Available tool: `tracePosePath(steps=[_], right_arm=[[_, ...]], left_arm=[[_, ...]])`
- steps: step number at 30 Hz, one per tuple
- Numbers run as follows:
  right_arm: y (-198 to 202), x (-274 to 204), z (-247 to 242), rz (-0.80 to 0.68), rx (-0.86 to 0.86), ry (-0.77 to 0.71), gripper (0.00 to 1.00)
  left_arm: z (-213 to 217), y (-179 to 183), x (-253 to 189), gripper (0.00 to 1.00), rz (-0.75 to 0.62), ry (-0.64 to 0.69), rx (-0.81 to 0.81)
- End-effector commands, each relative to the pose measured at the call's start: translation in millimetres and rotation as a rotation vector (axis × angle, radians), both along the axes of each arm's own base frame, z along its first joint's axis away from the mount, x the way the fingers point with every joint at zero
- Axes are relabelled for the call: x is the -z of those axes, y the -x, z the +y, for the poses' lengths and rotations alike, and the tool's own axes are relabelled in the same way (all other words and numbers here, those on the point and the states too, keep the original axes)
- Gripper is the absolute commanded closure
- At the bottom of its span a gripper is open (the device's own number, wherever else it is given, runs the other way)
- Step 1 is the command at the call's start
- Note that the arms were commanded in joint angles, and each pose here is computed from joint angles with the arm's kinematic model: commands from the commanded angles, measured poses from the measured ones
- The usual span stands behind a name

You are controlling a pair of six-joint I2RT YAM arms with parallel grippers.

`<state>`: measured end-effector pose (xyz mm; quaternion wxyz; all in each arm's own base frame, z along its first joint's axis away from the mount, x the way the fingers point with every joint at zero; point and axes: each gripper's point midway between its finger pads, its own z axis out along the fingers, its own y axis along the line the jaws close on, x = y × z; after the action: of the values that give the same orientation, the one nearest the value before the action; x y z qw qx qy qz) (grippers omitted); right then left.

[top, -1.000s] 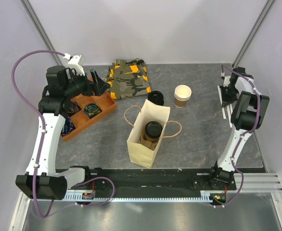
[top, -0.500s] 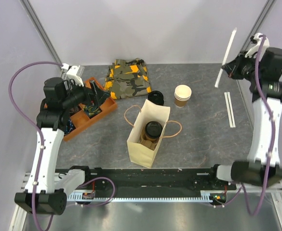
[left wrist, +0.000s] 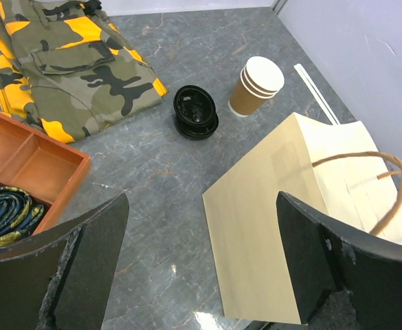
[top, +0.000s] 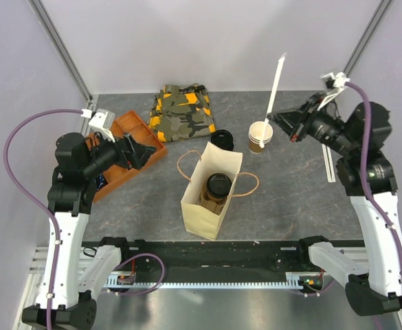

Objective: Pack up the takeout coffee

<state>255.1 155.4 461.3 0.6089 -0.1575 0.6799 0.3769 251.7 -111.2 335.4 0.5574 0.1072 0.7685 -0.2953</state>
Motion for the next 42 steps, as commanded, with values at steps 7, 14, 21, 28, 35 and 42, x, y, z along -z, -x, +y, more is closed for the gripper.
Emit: tracePosePath(steps=[7, 14, 21, 28, 35, 42], right_arm=[[17, 32, 78, -0.032, -0.233, -0.033, 1.0], [44, 68, 114, 0.004, -0.332, -0.006, 1.0], [67, 92, 133, -0.035, -0.402, 0.063, 1.0], [75, 110, 135, -0.028, -0.411, 0.104, 0.79], [69, 96, 128, -0.085, -0.364, 0.124, 0.41], [35, 38, 110, -0.179, -0.155, 0.13, 0.07]], left_arm=[[8, 18, -6, 0.04, -0.027, -0.078, -0.004], [12, 23, -5, 0.03, -0.033, -0.124, -0.006], [12, 25, 1, 0.02, -0.025, -0.126, -0.007], [14, 25, 4, 0.02, -0.023, -0.141, -0.008], [12, 21, 6, 0.02, -0.021, -0.148, 0.011], [5, 17, 11, 0.0, 0.07, -0.158, 0.076]])
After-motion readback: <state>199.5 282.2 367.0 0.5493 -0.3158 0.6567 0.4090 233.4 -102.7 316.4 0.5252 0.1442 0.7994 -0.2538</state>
